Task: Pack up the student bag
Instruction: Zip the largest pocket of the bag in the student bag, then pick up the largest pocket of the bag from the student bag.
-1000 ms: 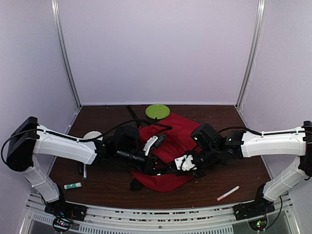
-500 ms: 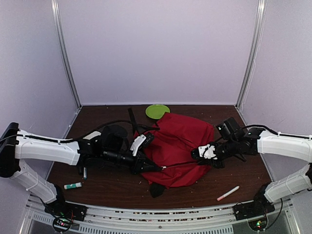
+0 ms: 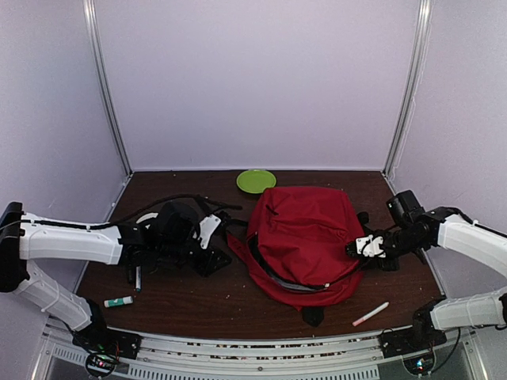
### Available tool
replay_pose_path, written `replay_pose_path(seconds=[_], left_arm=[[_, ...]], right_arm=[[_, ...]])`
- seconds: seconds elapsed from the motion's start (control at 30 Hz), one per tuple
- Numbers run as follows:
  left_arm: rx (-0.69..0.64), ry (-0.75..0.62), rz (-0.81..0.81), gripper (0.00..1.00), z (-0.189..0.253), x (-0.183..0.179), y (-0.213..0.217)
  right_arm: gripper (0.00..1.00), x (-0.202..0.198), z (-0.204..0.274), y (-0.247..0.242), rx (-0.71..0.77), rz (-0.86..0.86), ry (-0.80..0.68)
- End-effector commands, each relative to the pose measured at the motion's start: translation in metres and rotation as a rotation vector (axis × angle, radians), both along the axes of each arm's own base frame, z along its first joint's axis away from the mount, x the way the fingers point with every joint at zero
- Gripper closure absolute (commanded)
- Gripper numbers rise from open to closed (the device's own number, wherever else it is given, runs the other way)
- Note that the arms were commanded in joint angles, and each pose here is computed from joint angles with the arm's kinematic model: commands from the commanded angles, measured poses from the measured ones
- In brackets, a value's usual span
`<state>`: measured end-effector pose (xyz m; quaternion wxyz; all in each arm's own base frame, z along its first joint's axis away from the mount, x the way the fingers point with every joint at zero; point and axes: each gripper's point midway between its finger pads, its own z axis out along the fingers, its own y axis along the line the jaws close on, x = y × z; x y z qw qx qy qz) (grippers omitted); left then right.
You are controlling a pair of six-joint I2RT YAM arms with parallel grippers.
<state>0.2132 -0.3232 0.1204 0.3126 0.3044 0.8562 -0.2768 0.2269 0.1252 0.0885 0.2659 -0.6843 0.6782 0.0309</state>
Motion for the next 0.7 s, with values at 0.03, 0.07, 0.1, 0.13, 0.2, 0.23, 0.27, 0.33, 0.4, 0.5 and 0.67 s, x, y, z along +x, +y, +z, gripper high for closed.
replay_pose_path(seconds=[0.03,0.07,0.1,0.13,0.2,0.23,0.27,0.33,0.4,0.5,0.67], left_arm=[[-0.167,-0.232,-0.232,0.66,0.068,-0.025,-0.069],[-0.16,-0.275,-0.271,0.64,0.073,-0.031,-0.08],[-0.151,-0.318,-0.316,0.63,0.076,-0.038,-0.091],[-0.128,-0.375,-0.364,0.62,0.077,-0.045,-0.102],[-0.045,-0.482,-0.462,0.6,0.072,-0.057,-0.122],[0.006,-0.525,-0.505,0.6,0.066,-0.059,-0.132],[0.047,-0.55,-0.544,0.6,0.062,-0.061,-0.14],[0.126,-0.586,-0.618,0.6,0.052,-0.062,-0.155],[0.178,-0.604,-0.689,0.6,0.041,-0.066,-0.168],[0.191,-0.578,-0.739,0.59,0.033,-0.071,-0.18],[0.247,-0.589,-0.731,0.58,0.022,-0.063,-0.187]], right_arm=[[0.45,-0.048,0.029,0.019,0.113,0.121,0.168],[0.44,-0.051,0.035,0.022,0.136,0.125,0.182],[0.42,-0.053,0.04,0.026,0.16,0.126,0.195],[0.41,-0.053,0.044,0.03,0.187,0.121,0.203],[0.4,-0.053,0.049,0.036,0.229,0.116,0.221],[0.39,-0.053,0.05,0.039,0.247,0.115,0.23],[0.4,-0.053,0.049,0.041,0.256,0.113,0.252],[0.4,-0.054,0.051,0.044,0.273,0.111,0.283],[0.39,-0.056,0.053,0.045,0.284,0.111,0.307],[0.4,-0.057,0.052,0.045,0.295,0.104,0.304],[0.4,-0.059,0.049,0.044,0.296,0.096,0.302]])
